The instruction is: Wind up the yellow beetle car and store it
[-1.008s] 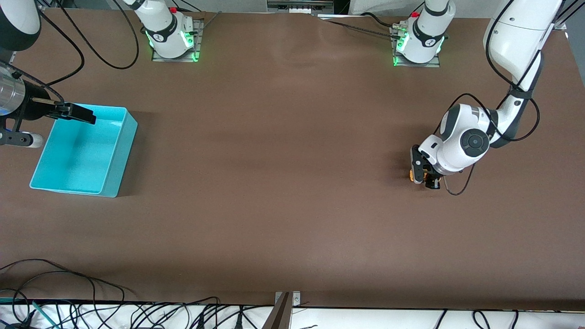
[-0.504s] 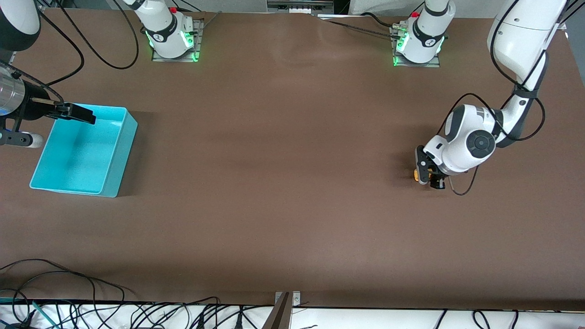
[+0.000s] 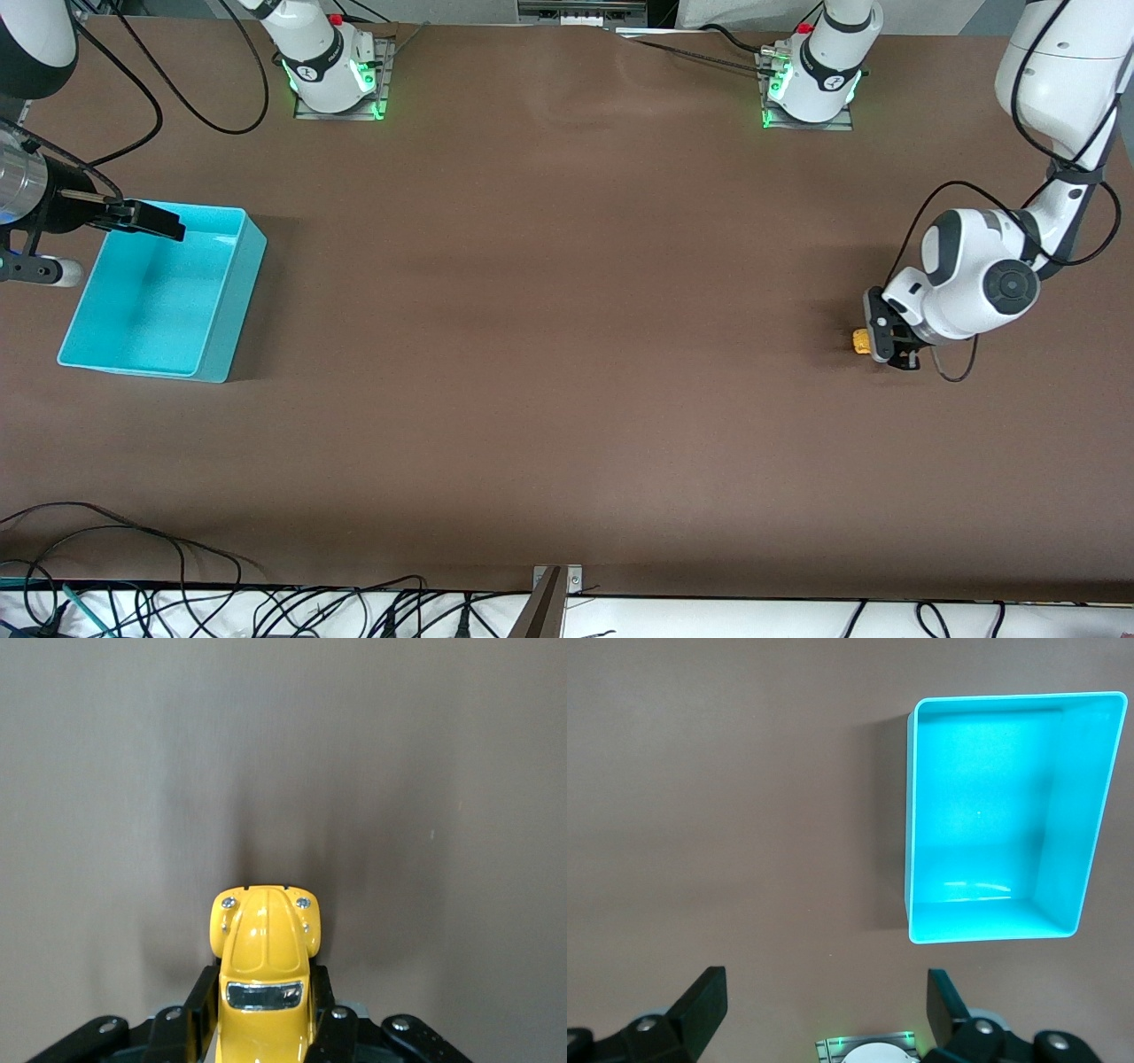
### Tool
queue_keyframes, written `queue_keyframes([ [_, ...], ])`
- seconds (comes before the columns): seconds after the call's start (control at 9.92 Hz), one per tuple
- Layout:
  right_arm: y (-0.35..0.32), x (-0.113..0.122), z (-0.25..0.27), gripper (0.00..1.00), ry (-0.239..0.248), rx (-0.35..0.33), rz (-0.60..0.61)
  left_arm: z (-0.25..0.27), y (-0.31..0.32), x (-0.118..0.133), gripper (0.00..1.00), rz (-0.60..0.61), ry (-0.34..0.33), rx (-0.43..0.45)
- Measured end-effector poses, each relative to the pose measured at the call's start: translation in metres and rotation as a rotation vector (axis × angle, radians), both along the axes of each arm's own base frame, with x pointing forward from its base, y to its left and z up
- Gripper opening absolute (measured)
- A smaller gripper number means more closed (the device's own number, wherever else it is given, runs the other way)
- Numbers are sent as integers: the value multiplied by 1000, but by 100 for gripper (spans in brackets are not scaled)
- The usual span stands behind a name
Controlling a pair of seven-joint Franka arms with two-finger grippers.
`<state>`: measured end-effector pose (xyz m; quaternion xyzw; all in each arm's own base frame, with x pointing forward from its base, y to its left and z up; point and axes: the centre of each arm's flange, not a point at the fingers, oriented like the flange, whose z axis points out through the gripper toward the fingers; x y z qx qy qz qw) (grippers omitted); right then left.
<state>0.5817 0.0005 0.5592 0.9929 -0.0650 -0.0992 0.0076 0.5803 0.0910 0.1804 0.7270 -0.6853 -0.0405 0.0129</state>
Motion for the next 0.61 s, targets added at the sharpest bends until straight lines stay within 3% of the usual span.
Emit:
queue_keyframes([
  [0.61,0,1,7,100,-26,0,-1,0,58,-1,45,-49,-8,-10],
])
